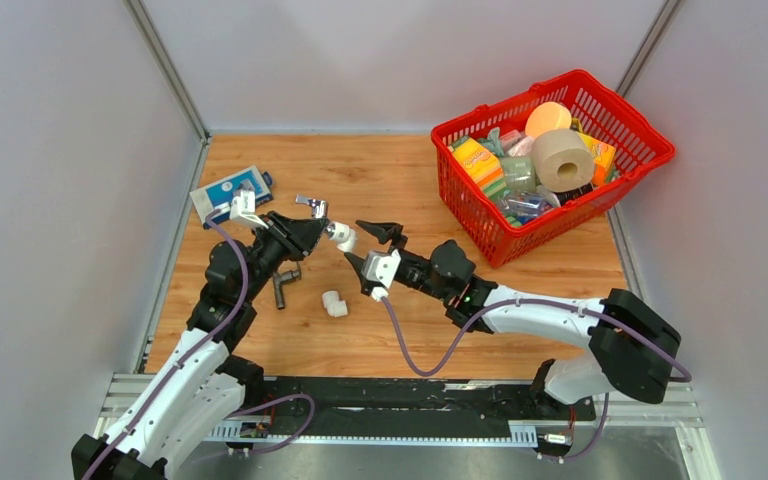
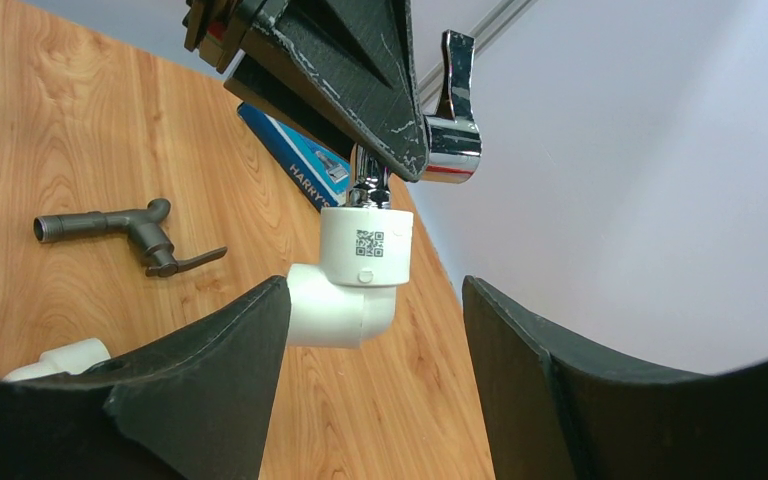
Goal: Install the water faucets
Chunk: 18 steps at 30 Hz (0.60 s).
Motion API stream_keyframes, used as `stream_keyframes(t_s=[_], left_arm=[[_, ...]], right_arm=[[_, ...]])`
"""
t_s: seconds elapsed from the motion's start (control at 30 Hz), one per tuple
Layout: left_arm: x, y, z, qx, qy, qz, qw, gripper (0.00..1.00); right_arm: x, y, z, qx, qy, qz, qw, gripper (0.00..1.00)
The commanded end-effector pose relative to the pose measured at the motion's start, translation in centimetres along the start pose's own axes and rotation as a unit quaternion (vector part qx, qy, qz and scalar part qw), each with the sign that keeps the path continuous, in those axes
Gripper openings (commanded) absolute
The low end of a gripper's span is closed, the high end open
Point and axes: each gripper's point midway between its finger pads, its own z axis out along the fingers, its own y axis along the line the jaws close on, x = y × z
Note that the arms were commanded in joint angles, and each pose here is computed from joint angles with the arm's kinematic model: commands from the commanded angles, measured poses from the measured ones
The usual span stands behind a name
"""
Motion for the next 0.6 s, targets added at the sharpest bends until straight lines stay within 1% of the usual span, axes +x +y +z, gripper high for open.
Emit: stream_keyframes(t_s=[0.0,0.33,0.57], left_arm=[[-2.89,-3.22,-0.18,0.046,-0.042,-0.004,0.998,0.00],[-2.91,-3.29,-0.21,0.047,-0.042,-0.006,0.998,0.00],[-2.98,-3.08,-0.29,0.041,-0.044,-0.007,0.998,0.00]], right_arm=[[-0.57,-0.69,0.47,0.021,-0.008,-0.019,1.000,0.69],[-0.26,-0.63,0.33,0.025,0.000,-0.019,0.999,0.69],[-0.79,-0.97,0.30,0.030,-0.007,-0.023,0.999,0.69]])
